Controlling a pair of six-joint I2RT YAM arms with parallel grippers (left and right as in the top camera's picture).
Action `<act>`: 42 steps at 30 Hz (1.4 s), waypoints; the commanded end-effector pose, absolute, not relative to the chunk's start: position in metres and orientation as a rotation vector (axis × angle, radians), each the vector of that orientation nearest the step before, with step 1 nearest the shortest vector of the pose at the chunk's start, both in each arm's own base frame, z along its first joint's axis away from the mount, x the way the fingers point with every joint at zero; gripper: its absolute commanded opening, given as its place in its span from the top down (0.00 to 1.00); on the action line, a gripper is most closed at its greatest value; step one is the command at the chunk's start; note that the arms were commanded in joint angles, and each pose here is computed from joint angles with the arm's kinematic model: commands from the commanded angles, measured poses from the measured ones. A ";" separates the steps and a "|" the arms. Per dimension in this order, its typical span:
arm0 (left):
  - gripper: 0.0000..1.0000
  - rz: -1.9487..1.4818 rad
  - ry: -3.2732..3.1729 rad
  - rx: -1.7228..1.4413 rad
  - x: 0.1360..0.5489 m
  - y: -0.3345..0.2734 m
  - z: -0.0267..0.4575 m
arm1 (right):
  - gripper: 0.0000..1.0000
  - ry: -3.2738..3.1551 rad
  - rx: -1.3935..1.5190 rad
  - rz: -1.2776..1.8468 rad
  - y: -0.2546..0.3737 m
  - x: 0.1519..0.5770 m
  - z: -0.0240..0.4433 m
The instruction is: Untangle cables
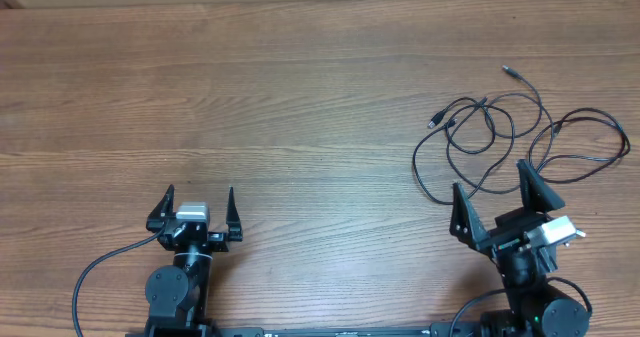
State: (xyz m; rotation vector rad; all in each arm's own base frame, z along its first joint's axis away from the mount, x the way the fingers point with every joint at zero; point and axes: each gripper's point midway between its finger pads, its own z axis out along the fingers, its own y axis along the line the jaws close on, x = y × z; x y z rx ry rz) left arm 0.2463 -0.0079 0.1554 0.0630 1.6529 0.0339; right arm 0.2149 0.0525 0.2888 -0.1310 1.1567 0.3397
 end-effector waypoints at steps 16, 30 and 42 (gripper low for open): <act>0.01 0.050 1.643 0.070 0.246 -0.007 0.157 | 0.00 1.596 -0.003 0.263 0.035 0.244 0.171; 0.01 0.050 1.643 0.070 0.246 -0.007 0.157 | 0.00 1.594 -0.004 0.266 0.035 0.244 0.171; 0.01 0.050 1.643 0.070 0.246 -0.007 0.157 | 0.00 1.594 -0.004 0.266 0.035 0.244 0.171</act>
